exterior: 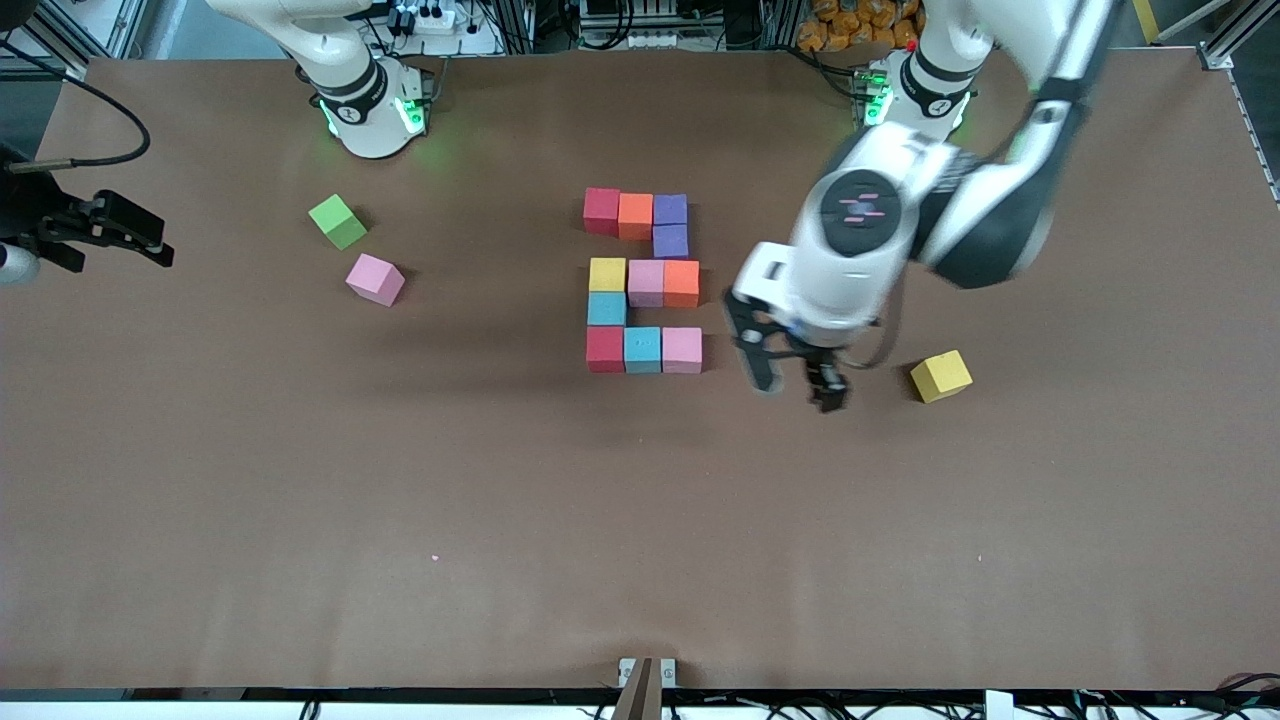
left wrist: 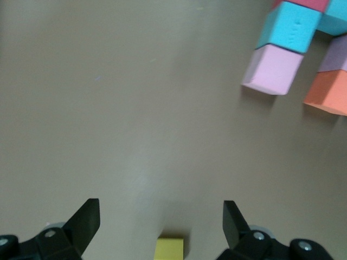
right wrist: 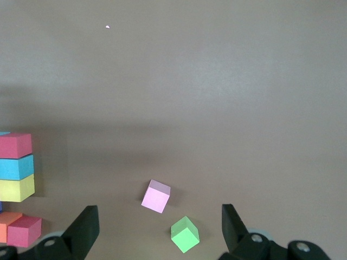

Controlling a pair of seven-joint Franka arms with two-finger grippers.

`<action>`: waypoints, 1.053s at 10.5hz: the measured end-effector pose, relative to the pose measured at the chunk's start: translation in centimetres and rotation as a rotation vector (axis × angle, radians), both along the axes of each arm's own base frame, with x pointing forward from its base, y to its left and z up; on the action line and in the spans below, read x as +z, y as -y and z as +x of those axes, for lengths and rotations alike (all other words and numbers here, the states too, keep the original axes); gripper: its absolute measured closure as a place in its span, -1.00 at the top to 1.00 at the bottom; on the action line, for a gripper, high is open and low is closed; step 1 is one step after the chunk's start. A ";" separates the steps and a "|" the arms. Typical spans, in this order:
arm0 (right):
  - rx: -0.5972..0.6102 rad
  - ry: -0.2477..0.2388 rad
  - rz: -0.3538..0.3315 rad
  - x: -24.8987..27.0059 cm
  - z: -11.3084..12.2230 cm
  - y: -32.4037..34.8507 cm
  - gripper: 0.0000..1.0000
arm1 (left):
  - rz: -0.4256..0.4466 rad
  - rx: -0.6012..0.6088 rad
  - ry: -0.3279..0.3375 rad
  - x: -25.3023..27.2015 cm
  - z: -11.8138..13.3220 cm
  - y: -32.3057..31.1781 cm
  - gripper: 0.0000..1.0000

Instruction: Form number 2 with 11 blocks

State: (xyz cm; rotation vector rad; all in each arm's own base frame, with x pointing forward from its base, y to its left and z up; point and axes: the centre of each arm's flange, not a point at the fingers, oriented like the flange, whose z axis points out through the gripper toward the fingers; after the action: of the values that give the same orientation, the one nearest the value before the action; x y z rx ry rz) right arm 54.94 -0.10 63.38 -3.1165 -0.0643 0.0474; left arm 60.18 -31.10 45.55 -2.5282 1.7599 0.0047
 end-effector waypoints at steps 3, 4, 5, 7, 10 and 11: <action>-0.002 0.000 0.000 0.0 0.0 0.1 1.00 | -0.040 0.317 0.052 3.5 1.5 -4.9 1.00; -0.002 0.000 0.000 0.0 0.0 0.1 1.00 | -0.050 0.447 0.064 4.3 1.2 -4.8 1.00; -0.002 -0.001 0.000 0.0 0.0 0.1 1.00 | -0.046 0.575 0.061 4.8 1.1 -5.2 1.00; -0.002 -0.001 0.000 0.0 0.0 0.1 1.00 | -0.004 0.804 0.030 7.0 1.3 -8.7 1.00; -0.003 -0.001 0.000 0.0 0.0 0.1 1.00 | 0.010 1.066 0.054 12.7 0.9 -15.9 1.00; -0.003 -0.001 0.000 0.0 0.0 0.1 1.00 | 0.005 1.114 0.072 14.6 0.2 -17.5 1.00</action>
State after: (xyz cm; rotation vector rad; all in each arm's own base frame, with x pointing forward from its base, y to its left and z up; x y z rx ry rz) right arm 54.95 -0.24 63.34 -3.1169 -0.0594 0.0495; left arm 60.34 -13.61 60.13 -3.0448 0.1524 -0.0286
